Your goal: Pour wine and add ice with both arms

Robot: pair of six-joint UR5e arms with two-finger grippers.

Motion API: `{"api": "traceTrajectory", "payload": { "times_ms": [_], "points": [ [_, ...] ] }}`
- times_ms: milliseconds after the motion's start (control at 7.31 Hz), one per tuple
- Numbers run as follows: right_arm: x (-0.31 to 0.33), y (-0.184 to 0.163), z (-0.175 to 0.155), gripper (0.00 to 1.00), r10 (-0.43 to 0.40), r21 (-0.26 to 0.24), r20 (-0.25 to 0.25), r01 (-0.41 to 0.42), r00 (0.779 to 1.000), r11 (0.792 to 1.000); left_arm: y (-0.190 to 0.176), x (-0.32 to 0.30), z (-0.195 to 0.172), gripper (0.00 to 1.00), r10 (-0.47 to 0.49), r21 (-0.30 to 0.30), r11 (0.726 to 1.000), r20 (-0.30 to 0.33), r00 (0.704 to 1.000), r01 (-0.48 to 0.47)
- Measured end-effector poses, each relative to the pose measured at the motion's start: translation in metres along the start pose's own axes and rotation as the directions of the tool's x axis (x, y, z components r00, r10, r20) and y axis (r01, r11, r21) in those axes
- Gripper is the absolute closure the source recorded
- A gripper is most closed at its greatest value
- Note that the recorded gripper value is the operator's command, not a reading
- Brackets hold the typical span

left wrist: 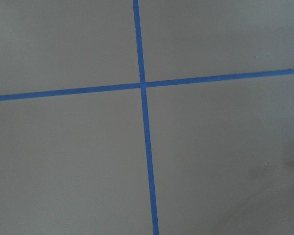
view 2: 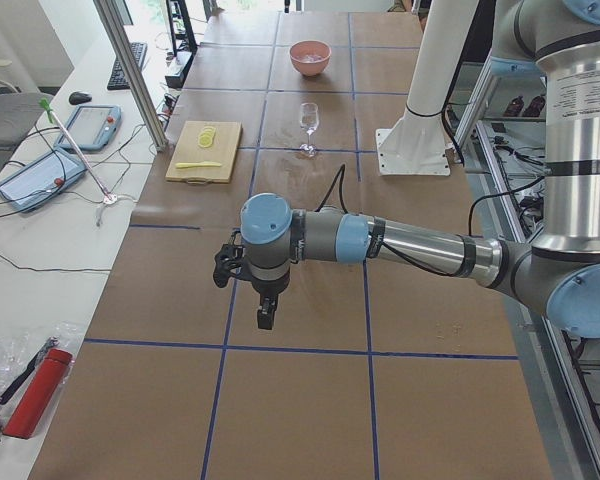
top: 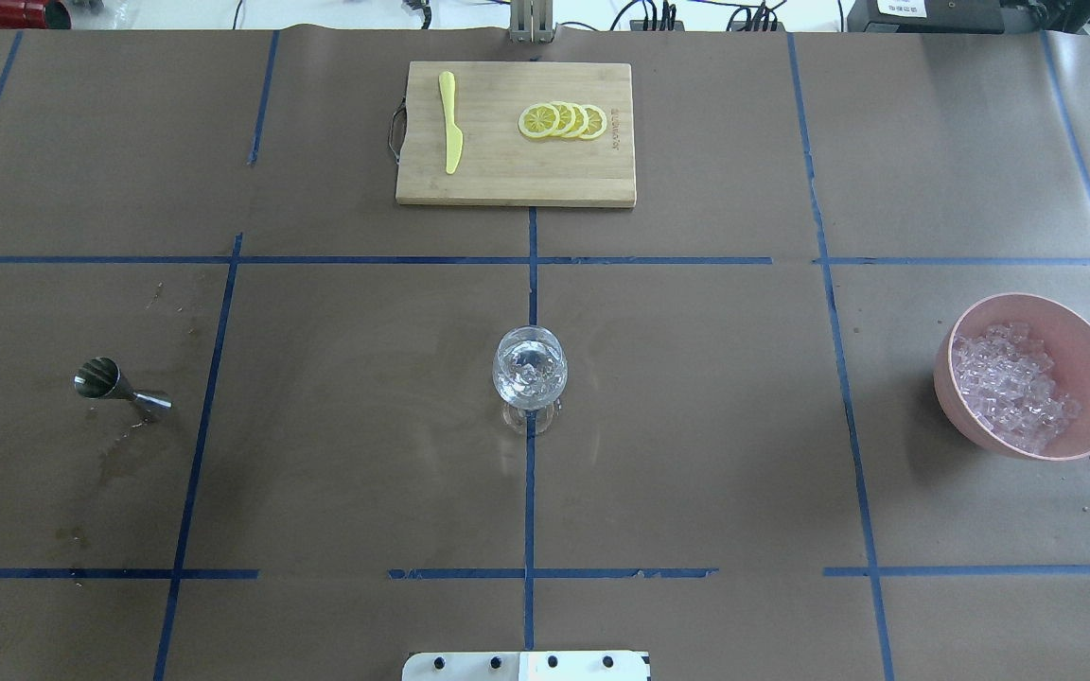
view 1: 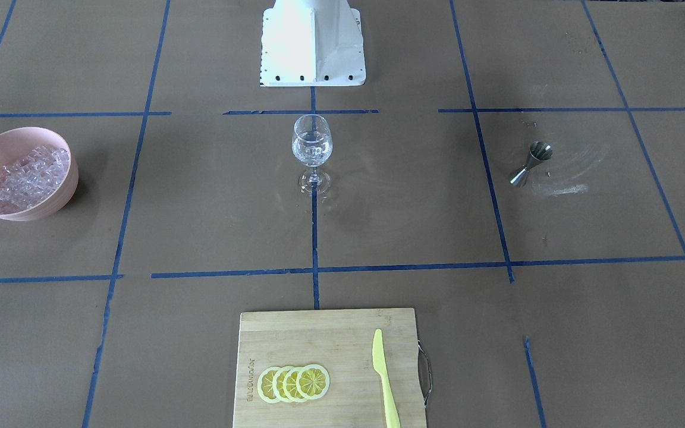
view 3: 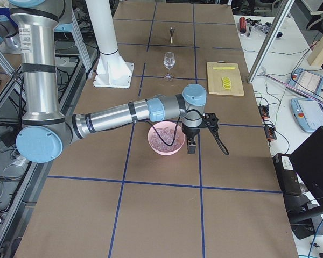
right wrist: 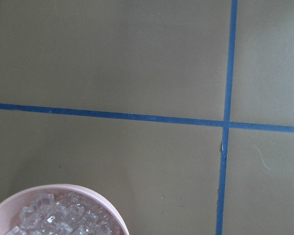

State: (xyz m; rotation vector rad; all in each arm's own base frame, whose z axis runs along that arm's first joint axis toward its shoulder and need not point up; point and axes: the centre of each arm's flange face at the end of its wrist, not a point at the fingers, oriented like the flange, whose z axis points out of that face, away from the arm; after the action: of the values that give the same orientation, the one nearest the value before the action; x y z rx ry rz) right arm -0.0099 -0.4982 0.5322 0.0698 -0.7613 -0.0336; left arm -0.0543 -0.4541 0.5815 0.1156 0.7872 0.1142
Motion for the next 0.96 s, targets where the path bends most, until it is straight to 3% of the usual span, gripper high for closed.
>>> {"api": "traceTrajectory", "payload": {
  "times_ms": [274, 548, 958],
  "points": [
    [0.025, 0.005, 0.007, 0.00, 0.038, -0.022, 0.033, -0.037, 0.999, 0.999, -0.006, -0.001, 0.006, 0.00, 0.020, 0.008, 1.000, 0.000, 1.000, -0.020],
    [0.044, 0.006, 0.012, 0.00, 0.014, -0.034, 0.066, -0.011, 0.998, 0.999, -0.007, -0.003, 0.008, 0.00, 0.021, 0.007, 1.000, -0.002, 1.000, -0.021],
    [0.047, 0.005, 0.013, 0.00, 0.008, -0.034, 0.074, -0.006, 0.997, 0.999, -0.007, -0.003, 0.009, 0.00, 0.020, 0.004, 1.000, -0.001, 1.000, -0.020]
  ]
}}
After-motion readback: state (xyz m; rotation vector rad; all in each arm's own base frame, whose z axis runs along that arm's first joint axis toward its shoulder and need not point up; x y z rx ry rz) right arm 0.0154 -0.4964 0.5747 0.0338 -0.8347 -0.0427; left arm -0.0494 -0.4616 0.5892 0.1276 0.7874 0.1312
